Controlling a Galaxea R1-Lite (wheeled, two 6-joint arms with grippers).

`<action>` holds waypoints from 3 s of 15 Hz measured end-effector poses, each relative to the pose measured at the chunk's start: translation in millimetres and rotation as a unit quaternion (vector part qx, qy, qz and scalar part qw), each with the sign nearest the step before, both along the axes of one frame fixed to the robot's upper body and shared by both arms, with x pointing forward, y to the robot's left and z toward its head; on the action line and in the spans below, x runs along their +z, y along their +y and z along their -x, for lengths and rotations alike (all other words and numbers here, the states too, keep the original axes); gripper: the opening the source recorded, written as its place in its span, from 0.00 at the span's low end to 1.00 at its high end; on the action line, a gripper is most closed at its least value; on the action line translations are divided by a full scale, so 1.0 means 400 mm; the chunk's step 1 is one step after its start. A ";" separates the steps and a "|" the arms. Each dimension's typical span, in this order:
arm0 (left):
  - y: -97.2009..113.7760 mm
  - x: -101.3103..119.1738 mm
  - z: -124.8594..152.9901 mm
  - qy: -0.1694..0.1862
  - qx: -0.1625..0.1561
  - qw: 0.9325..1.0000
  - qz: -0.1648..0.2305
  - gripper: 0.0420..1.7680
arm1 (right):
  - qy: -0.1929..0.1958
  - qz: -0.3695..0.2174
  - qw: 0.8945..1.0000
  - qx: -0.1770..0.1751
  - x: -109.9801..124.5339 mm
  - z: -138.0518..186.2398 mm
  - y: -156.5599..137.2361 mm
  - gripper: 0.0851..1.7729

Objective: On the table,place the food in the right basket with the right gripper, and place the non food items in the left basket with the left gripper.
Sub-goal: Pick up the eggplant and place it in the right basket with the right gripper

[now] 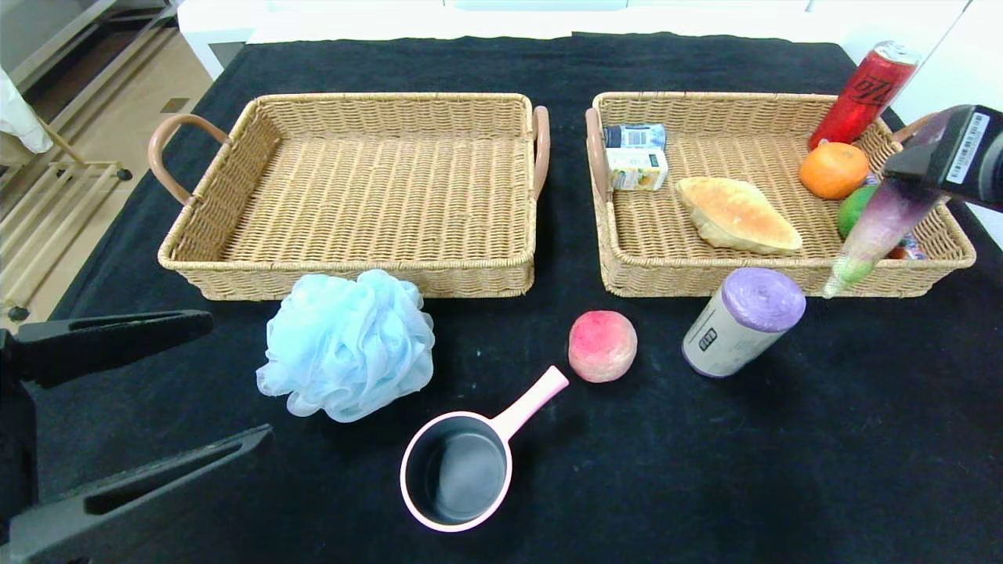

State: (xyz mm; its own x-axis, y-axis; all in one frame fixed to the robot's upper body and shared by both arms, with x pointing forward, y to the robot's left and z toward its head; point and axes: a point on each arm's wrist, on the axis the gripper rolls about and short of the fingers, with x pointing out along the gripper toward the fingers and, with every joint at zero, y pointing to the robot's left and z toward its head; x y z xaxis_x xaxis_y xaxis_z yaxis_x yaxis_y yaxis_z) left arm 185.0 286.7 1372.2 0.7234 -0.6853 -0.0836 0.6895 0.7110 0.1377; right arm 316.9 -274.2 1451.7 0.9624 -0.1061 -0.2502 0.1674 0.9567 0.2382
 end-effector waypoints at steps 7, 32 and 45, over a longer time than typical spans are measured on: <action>0.000 0.001 0.000 0.000 0.000 1.000 0.000 0.97 | -0.088 0.014 0.996 -0.005 0.015 -0.087 0.008 0.45; -0.001 -0.002 -0.002 0.002 0.000 1.000 -0.001 0.97 | -0.085 0.016 0.996 0.007 -0.078 -0.205 0.020 0.87; 0.000 0.000 -0.001 0.001 0.002 1.000 -0.001 0.97 | -0.040 0.070 0.982 0.172 -0.147 0.073 -0.028 0.95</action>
State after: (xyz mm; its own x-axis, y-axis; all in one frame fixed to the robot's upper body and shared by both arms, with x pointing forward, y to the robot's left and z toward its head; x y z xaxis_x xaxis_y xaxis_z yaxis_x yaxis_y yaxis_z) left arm 185.4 286.8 1372.1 0.7260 -0.6821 -0.0873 0.6869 0.7135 0.1379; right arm 287.7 -285.4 1392.9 0.9632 0.2008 -0.1788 -0.1851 0.9776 0.1005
